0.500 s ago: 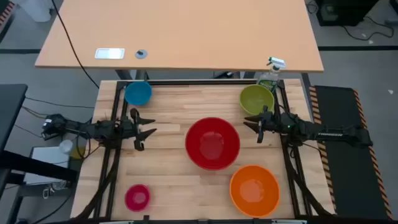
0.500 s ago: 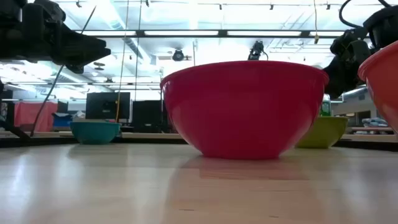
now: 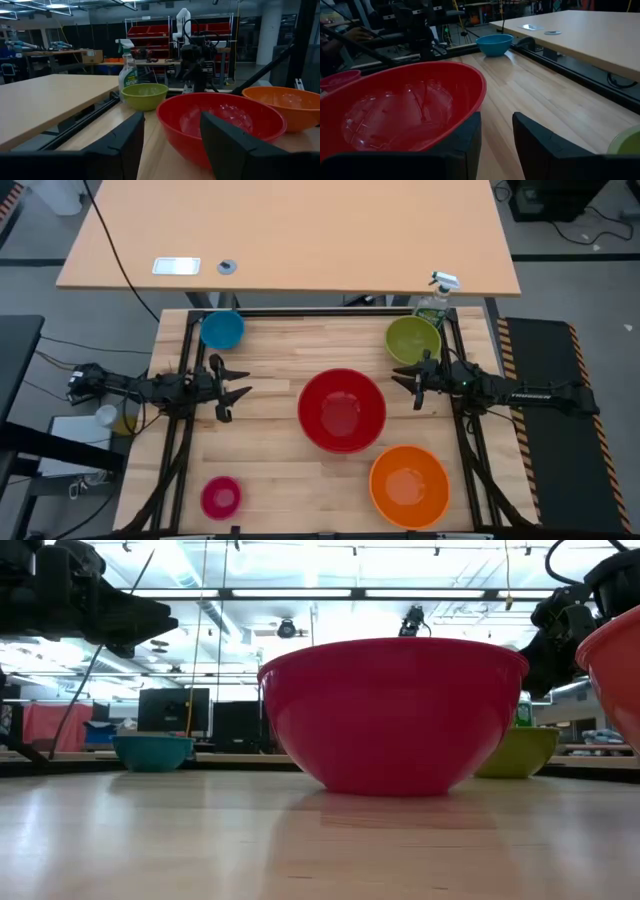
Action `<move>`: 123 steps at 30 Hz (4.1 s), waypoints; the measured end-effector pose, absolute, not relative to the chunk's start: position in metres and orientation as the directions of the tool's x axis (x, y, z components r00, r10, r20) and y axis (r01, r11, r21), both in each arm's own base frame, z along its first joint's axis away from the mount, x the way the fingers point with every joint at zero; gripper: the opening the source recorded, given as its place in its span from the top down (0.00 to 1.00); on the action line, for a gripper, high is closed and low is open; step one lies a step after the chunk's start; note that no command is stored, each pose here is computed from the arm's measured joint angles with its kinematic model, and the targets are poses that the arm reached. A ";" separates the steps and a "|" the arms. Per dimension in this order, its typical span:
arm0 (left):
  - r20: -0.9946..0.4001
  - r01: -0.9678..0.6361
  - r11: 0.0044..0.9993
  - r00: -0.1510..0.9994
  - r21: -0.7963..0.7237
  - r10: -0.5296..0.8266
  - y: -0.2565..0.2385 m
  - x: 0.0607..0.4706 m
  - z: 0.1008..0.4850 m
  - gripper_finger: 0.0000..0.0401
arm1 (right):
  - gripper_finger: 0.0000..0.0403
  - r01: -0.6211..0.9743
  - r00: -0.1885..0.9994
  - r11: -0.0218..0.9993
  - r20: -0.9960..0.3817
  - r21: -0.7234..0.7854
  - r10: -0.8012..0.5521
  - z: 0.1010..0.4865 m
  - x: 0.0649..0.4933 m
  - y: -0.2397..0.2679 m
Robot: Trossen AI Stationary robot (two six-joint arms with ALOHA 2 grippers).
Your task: Nest bowls inside each other
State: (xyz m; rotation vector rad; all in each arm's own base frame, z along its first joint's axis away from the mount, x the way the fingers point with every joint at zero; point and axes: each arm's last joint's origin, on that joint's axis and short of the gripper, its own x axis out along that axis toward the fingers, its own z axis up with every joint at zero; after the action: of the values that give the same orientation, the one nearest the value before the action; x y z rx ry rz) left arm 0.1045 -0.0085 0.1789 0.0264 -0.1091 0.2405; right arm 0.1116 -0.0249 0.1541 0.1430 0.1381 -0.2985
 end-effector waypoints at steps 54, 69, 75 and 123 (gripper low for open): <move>0.110 -0.239 0.971 0.965 0.013 0.237 -0.008 0.105 0.179 0.52 | 0.70 0.302 0.946 0.946 -0.156 0.120 -0.282 0.154 0.112 -0.025; 0.111 -0.239 0.971 0.965 0.013 0.236 -0.008 0.105 0.179 0.52 | 0.70 0.302 0.946 0.946 -0.157 0.120 -0.282 0.154 0.112 -0.025; 0.111 -0.239 0.971 0.965 0.012 0.237 -0.008 0.105 0.179 0.52 | 0.70 0.302 0.946 0.946 -0.156 0.119 -0.282 0.154 0.112 -0.025; 0.280 -0.165 0.985 0.945 -0.041 0.170 -0.010 0.099 0.255 0.52 | 0.78 0.250 0.946 0.830 -0.308 0.499 -0.100 0.275 0.169 0.008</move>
State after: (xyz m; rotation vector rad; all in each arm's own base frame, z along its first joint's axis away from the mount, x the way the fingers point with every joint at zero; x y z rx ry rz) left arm 0.0988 -0.0095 0.2548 -0.0169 -0.2871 0.1711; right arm 0.1689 0.0079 0.2754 0.5630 0.2759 -0.1885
